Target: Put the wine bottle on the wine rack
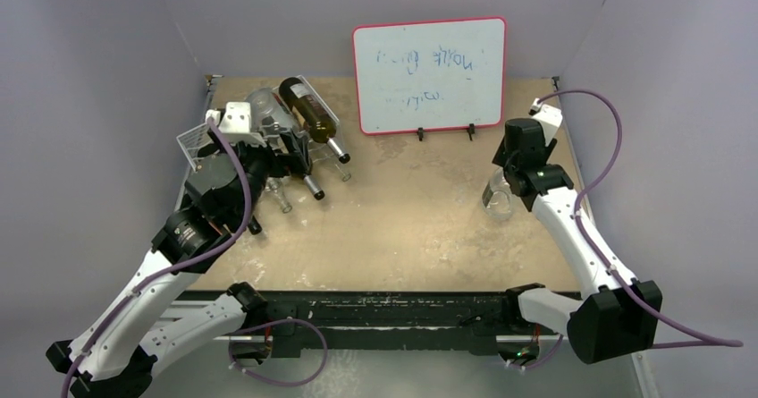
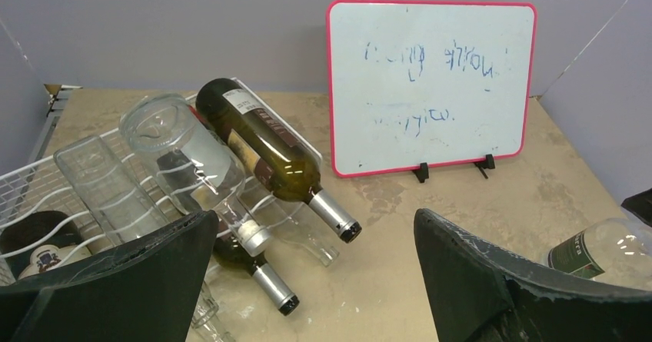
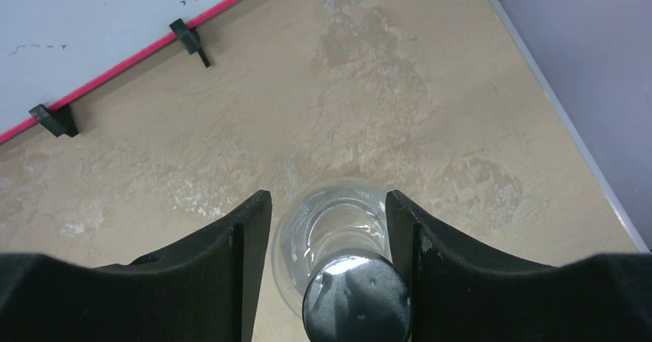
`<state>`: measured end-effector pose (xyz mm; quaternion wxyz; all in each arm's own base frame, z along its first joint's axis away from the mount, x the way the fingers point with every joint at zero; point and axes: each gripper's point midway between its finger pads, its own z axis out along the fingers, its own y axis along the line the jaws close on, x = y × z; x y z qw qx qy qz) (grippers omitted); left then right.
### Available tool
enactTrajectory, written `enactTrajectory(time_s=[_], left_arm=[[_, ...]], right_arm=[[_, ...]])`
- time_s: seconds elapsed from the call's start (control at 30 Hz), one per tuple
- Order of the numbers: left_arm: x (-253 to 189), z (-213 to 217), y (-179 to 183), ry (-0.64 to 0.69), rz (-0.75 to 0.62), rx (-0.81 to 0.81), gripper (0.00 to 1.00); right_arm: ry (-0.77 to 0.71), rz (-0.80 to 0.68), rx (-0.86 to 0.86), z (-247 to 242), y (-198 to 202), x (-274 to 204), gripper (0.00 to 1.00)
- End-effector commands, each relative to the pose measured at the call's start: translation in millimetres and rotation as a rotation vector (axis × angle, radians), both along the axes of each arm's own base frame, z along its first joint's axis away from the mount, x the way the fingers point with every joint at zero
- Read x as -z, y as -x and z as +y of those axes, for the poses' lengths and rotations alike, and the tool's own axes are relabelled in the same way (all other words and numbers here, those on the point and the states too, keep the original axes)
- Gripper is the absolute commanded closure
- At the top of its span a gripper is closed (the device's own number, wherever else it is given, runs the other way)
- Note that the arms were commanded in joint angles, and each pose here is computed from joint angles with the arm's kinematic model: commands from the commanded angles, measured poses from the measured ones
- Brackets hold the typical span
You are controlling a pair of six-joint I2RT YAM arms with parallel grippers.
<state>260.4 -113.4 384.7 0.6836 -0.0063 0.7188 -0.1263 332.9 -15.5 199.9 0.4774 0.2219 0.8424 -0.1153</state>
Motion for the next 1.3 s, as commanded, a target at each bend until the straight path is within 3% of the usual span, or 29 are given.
enactTrajectory(time_s=[0.0, 0.23, 0.43, 0.5, 0.7, 0.9, 1.27], left_arm=[[-6, -8, -4, 0.052, -0.024, 0.018, 0.0], [-7, -16, -3, 0.051, -0.048, 0.061, 0.0], [-4, -30, -2, 0.034, -0.052, 0.135, 0.0], [0, -38, -2, 0.012, -0.053, 0.18, 0.05], [26, -92, 6, 0.026, -0.028, 0.44, 0.08], [56, -138, 15, 0.119, 0.043, 0.642, 0.09], [110, -158, -1, 0.173, 0.199, 0.599, 0.12]], right_arm=[[-0.04, -0.055, -0.022, 5, 1, -12, 0.42], [-0.052, -0.019, -0.09, 13, 8, 4, 0.54], [-0.077, -0.054, -0.173, 27, 1, -9, 0.93], [-0.113, -0.089, -0.259, 42, -3, -22, 1.0], [-0.227, -0.208, -0.574, 98, -9, -62, 1.0], [-0.339, -0.252, -0.743, 134, -5, -73, 1.0], [-0.5, -0.341, -0.781, 157, -15, -54, 1.0]])
